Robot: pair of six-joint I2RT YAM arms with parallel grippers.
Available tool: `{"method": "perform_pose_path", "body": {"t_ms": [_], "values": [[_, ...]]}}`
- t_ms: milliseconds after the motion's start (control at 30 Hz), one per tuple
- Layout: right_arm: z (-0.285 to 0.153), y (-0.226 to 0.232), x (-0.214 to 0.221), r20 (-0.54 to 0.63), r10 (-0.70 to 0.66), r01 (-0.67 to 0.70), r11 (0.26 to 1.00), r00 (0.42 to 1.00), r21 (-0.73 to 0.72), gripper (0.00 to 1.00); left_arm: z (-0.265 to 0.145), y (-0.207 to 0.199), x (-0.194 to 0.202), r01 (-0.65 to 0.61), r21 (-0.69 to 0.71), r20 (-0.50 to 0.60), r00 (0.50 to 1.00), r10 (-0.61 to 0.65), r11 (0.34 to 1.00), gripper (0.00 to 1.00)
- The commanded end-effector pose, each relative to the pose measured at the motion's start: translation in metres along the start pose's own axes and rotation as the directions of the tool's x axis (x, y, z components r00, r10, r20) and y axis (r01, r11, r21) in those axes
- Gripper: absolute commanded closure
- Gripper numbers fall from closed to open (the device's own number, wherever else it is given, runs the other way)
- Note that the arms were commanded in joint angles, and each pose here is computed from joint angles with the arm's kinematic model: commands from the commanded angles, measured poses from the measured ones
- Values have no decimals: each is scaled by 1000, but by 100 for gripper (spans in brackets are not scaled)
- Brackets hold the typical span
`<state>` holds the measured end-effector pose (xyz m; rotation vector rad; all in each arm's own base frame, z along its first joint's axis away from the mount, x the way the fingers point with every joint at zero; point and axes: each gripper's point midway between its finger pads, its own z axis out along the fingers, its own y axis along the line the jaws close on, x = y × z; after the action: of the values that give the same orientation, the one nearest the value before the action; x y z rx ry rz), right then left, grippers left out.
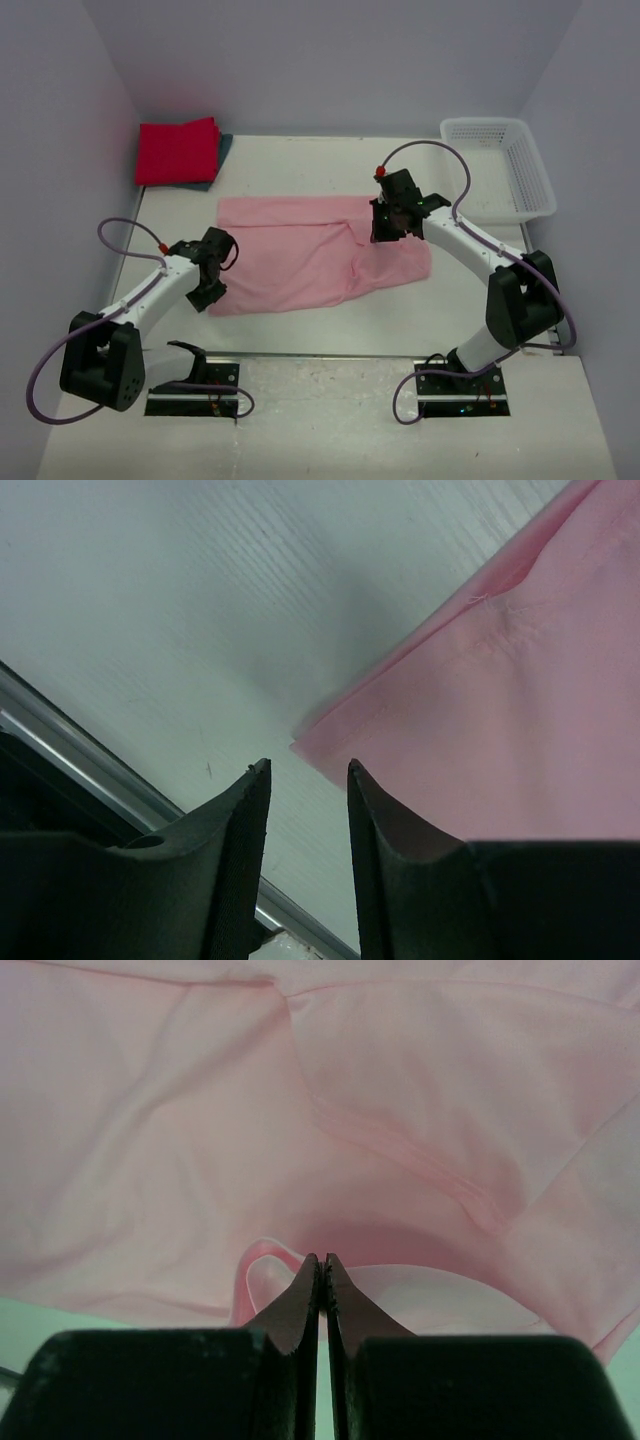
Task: Fold and stack the t-shirts
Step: Grap the side of the flattened tshirt closest away from the robot with both arms
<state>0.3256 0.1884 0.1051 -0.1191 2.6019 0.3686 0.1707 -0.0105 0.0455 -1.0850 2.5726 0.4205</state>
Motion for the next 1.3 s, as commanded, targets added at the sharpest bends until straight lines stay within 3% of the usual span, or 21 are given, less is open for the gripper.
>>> {"method": "perform_pose_path", "body": {"t_ms": [0, 367, 733, 833, 967, 1267], "values": [[-5, 4, -7, 35, -16, 17, 1000, 999, -17, 100, 6, -12, 1, -38, 54, -20, 999, 39, 998, 62], [0, 2, -4, 22, -13, 13, 1000, 1000, -5, 100, 11, -20, 13, -82, 101, -73, 993, 90, 992, 61], [-4, 2, -7, 34, -17, 17, 1000, 999, -9, 100, 25, -22, 17, -146, 51, -109, 983, 151, 988, 63], [-5, 3, -8, 38, -16, 17, 1000, 999, -6, 100, 27, -22, 17, -157, 40, -113, 980, 161, 987, 70], [-6, 2, -7, 41, -15, 15, 1000, 999, -3, 100, 29, -23, 18, -158, 41, -117, 980, 162, 987, 100], [-26, -12, -13, 100, 9, -16, 998, 995, 66, 100, 24, -26, 17, -146, 83, -115, 981, 155, 986, 100]]}}
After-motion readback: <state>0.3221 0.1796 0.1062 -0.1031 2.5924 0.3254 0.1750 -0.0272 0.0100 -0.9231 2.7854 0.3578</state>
